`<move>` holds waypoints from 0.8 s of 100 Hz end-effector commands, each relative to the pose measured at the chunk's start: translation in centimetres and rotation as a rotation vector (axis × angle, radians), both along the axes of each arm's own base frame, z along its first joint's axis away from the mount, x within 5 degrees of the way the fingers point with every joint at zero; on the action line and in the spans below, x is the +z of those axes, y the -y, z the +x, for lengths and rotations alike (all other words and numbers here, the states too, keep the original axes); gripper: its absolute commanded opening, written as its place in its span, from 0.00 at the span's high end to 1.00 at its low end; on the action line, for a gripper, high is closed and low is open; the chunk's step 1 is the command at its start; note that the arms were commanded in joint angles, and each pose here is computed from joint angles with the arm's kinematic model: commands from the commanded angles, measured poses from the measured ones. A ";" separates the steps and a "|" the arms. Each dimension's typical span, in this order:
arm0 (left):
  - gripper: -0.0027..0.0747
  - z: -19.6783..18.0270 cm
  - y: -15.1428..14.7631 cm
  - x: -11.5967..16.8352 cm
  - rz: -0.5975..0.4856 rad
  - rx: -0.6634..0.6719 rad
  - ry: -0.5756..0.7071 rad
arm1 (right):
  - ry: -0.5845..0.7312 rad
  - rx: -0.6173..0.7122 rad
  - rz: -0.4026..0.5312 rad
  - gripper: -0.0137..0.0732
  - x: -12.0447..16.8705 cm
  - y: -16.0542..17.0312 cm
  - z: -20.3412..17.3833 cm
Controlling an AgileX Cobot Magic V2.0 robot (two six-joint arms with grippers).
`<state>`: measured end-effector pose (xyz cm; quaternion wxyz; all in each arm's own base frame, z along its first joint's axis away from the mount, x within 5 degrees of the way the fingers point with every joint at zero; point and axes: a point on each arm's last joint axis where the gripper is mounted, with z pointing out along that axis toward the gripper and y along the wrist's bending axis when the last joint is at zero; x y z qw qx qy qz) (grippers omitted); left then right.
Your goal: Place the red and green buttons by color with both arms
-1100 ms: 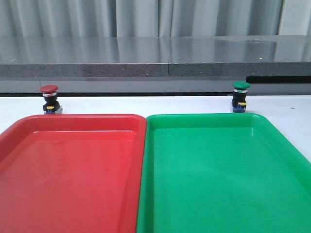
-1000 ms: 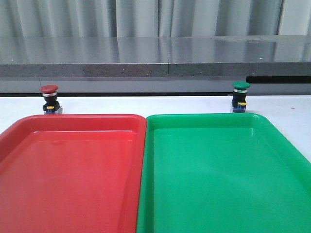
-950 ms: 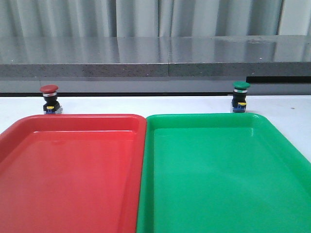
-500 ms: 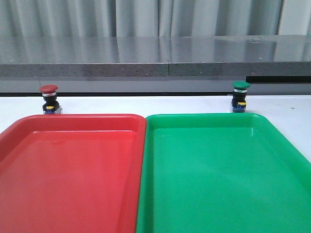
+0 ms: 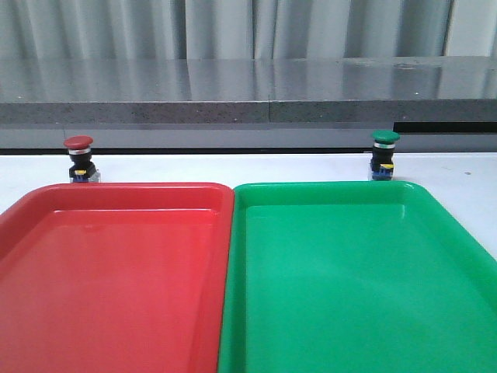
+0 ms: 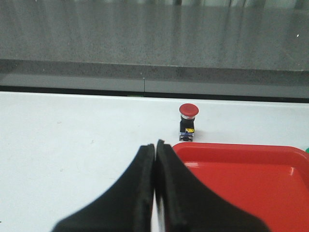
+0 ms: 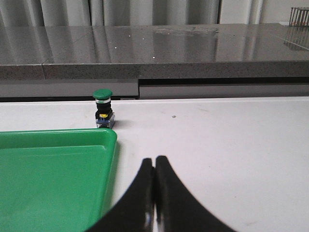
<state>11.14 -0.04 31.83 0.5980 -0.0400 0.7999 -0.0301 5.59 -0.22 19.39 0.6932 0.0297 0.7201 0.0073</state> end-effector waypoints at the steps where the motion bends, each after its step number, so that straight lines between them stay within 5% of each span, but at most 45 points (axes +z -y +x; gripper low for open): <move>1: 0.99 2.9 0.1 3.3 -0.011 -0.002 0.015 | 0.106 0.000 -0.022 0.92 1.3 0.0 -0.2; 41: 0.94 16.2 1.1 6.7 0.021 -0.040 -0.092 | 0.106 0.000 -0.022 0.92 1.3 0.0 -0.2; 51: 0.70 18.4 2.9 6.5 0.077 -0.116 -0.106 | 0.106 0.000 -0.022 0.92 1.3 0.0 -0.2; 66: 0.17 21.3 5.3 5.4 0.073 -0.178 -0.108 | 0.106 0.000 -0.022 0.92 1.3 0.0 -0.2; 80: 0.11 24.0 6.2 3.8 0.059 -0.188 -0.168 | 0.106 0.000 -0.022 0.92 1.3 0.0 -0.2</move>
